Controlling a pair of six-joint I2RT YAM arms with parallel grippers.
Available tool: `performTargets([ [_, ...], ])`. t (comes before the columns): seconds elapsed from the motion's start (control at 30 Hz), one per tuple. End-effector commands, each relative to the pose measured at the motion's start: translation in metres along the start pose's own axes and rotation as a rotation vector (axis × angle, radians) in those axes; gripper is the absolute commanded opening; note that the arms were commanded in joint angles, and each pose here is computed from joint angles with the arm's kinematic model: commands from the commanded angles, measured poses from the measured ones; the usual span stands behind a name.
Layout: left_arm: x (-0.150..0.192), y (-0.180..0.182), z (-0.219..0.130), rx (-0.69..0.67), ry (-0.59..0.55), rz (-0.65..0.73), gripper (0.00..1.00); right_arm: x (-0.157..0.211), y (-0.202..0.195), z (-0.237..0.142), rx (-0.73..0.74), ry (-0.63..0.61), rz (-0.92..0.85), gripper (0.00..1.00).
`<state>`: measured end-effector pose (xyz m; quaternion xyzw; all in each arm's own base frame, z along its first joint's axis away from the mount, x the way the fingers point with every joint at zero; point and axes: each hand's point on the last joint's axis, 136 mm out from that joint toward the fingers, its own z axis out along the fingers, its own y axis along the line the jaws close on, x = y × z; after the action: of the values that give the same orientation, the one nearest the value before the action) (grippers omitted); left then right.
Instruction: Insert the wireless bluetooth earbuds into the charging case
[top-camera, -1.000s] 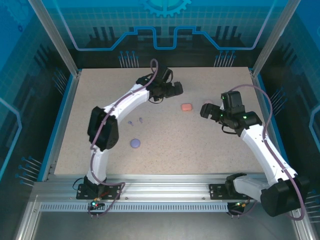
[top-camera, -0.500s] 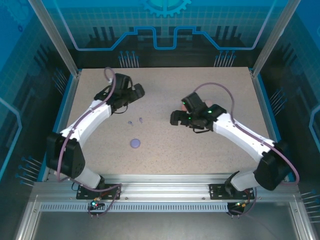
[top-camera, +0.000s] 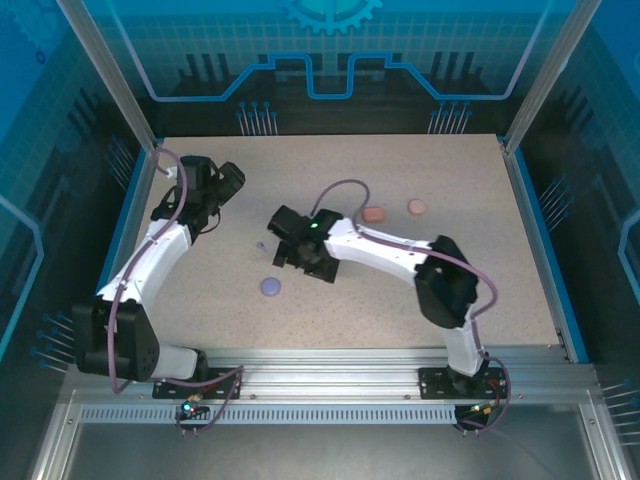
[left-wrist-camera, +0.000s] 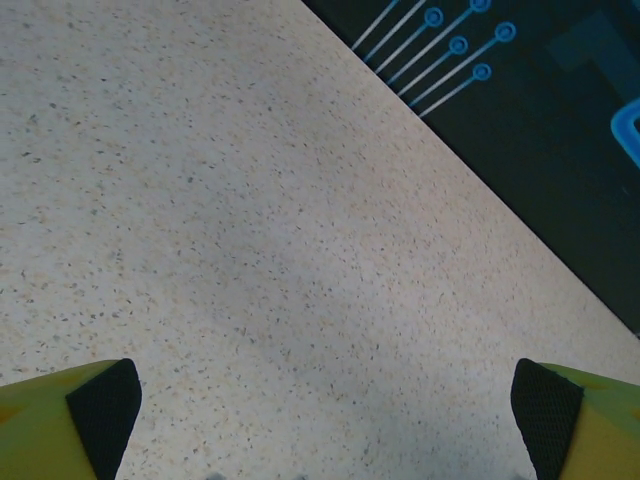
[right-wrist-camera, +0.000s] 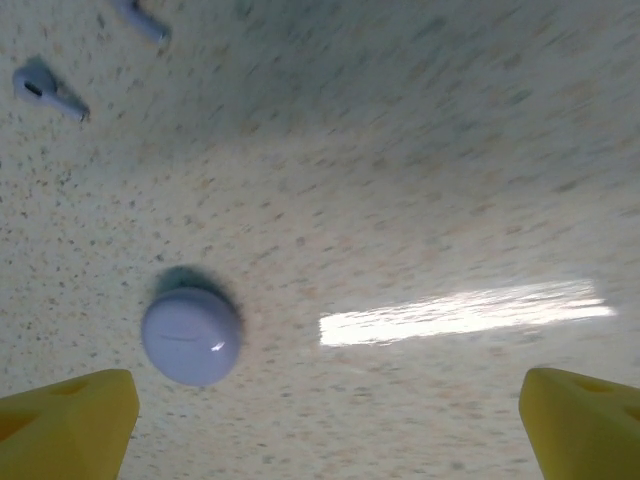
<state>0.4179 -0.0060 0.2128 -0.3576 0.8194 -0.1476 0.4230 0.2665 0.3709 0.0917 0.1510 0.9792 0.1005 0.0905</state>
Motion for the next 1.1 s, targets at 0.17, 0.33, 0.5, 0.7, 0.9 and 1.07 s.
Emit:
performTargets([
  [0.17, -0.024, 0.003, 0.005, 0.010, 0.032, -0.101, 0.99, 0.033, 0.018, 0.024, 0.151, 0.050, 0.064, 0.98],
  [0.33, -0.029, 0.018, 0.006, -0.011, 0.019, -0.126, 0.99, 0.042, 0.026, 0.044, 0.172, 0.062, 0.051, 0.93],
  [0.5, -0.033, 0.026, 0.007, -0.005, 0.027, -0.168, 0.99, 0.043, 0.037, 0.057, 0.174, 0.061, 0.014, 0.84],
  [0.7, -0.038, 0.025, 0.007, 0.015, 0.030, -0.182, 0.99, 0.044, 0.042, 0.066, 0.185, 0.056, -0.005, 0.81],
  [0.9, -0.036, 0.026, 0.009, 0.013, 0.036, -0.179, 0.99, 0.047, 0.045, 0.074, 0.193, 0.067, -0.009, 0.79],
  [1.07, -0.032, 0.028, 0.013, 0.009, 0.047, -0.185, 0.99, 0.048, 0.047, 0.075, 0.199, 0.073, -0.022, 0.78],
])
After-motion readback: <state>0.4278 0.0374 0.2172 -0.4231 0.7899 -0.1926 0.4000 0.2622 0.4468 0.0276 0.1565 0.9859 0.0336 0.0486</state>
